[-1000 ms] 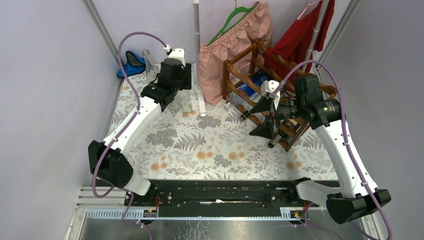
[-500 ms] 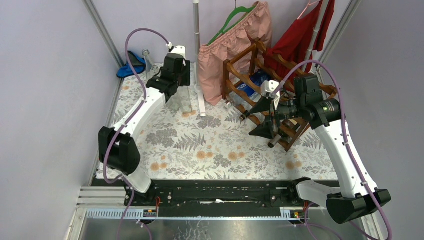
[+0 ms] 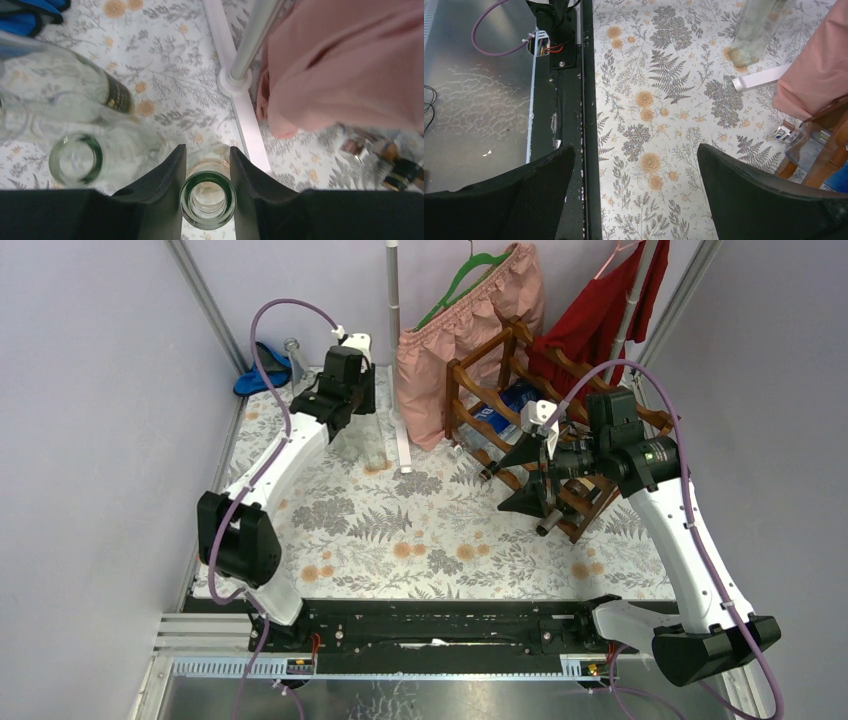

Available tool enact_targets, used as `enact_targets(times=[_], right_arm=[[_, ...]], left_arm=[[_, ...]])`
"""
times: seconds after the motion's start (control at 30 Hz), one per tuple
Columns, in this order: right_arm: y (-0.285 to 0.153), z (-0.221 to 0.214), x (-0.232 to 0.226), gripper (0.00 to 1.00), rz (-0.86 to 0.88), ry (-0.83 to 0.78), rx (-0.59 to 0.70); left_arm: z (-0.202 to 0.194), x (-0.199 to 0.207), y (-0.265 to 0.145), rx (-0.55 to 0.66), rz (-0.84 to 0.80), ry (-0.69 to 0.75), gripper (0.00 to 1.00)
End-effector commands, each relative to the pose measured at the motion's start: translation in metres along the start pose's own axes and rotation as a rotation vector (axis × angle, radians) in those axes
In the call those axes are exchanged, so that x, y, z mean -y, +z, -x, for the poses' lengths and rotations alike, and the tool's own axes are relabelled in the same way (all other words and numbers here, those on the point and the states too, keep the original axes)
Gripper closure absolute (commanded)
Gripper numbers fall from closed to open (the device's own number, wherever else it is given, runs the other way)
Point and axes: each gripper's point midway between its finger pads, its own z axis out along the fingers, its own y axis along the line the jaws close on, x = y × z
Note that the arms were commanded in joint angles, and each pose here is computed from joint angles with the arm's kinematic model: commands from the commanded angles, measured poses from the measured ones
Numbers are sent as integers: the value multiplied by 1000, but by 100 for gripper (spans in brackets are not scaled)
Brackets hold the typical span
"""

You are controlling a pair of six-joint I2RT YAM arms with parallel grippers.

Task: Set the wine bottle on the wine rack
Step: Pick up the wine bottle from the center of the board.

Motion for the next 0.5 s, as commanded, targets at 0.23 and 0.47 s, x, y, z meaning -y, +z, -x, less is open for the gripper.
enact_targets(times=[0.23,0.47], right_arm=[[2,-1,9,0,-16,-62,-10],[27,-13,11,0,34,-196,7]], left_arm=[[2,65,-132,118,-496,17,100],[-15,136,-237,229,-1007,50,100]])
